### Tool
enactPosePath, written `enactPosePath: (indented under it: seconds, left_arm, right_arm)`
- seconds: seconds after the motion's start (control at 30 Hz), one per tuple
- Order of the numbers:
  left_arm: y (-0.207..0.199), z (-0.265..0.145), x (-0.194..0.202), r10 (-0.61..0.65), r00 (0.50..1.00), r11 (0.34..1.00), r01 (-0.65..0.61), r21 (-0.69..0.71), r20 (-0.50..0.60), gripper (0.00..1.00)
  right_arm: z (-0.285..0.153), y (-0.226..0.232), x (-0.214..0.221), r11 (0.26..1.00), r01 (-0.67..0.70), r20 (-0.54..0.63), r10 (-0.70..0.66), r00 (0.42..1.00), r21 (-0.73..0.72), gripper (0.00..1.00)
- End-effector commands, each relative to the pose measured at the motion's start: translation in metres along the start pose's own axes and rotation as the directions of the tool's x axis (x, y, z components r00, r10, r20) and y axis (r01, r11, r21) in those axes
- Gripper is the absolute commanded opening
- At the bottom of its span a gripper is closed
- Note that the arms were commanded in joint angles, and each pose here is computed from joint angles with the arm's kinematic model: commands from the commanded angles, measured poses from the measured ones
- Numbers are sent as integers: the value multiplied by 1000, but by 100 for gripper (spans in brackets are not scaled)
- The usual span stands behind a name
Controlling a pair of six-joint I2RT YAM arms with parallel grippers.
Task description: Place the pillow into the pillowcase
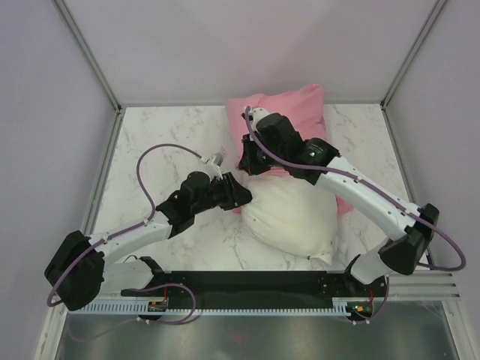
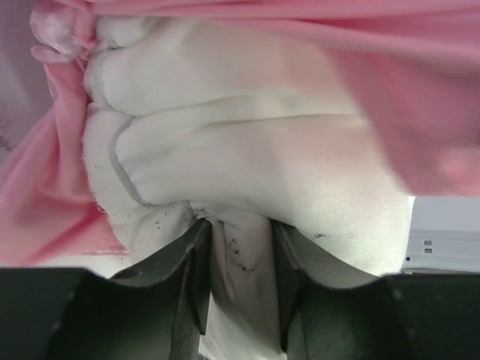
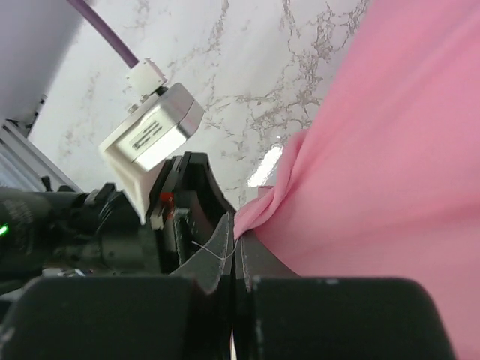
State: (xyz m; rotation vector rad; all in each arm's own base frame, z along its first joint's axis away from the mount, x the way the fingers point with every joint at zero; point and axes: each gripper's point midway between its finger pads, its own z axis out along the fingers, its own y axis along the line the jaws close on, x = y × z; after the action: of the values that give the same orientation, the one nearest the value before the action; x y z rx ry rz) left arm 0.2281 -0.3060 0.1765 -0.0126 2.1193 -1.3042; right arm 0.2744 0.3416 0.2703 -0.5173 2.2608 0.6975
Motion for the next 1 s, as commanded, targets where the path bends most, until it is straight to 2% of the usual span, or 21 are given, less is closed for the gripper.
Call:
enactPosePath:
  seconds: [0.0,0.1,0.27,0.43,0.47,0.57,0.67,0.7,0.73,0.83,0.97]
  left_arm:
    - [-20,0,-46,-27,972,999,16,49,233,43]
    - [2,-7,-55,27,955,998,-8,-63,296,52]
    - [9,-15,-50,110,952,988,-73,-136,285,70]
    - [26,-35,-47,195,943,958,-124,-260,268,83]
    - [30,-41,-46,209,940,952,-133,-276,269,92]
    - [44,-72,-51,257,921,920,-141,-365,294,100]
    - [62,-90,-56,258,914,905,-115,-409,314,100]
    - [63,-88,-51,239,926,917,-116,-381,293,100]
    - [66,-88,-60,227,920,923,-99,-372,320,100]
    - [81,-75,-55,226,937,923,-119,-365,265,100]
    - [72,-56,-48,265,948,932,-204,-300,176,99]
  right_arm:
    - [-85,84,-52,935,-11,224,96,970,-354,0]
    - [-98,72,-25,934,-51,208,132,969,-353,0]
    - [-98,44,9,955,-87,203,149,968,-284,0]
    - [-92,17,16,983,-86,231,122,965,-160,0]
    - [-93,9,9,990,-86,259,113,959,-112,0]
    - [-97,-8,-4,997,-80,300,83,950,-21,0]
    - [-102,-12,-13,997,-72,317,73,945,-14,0]
    - [-103,-11,-14,997,-68,318,72,945,-21,0]
    - [-104,-11,-14,997,-65,317,71,946,-29,0]
    - [-109,-10,-17,997,-59,322,70,944,-41,0]
    - [-121,-12,-27,998,-56,345,66,936,-41,0]
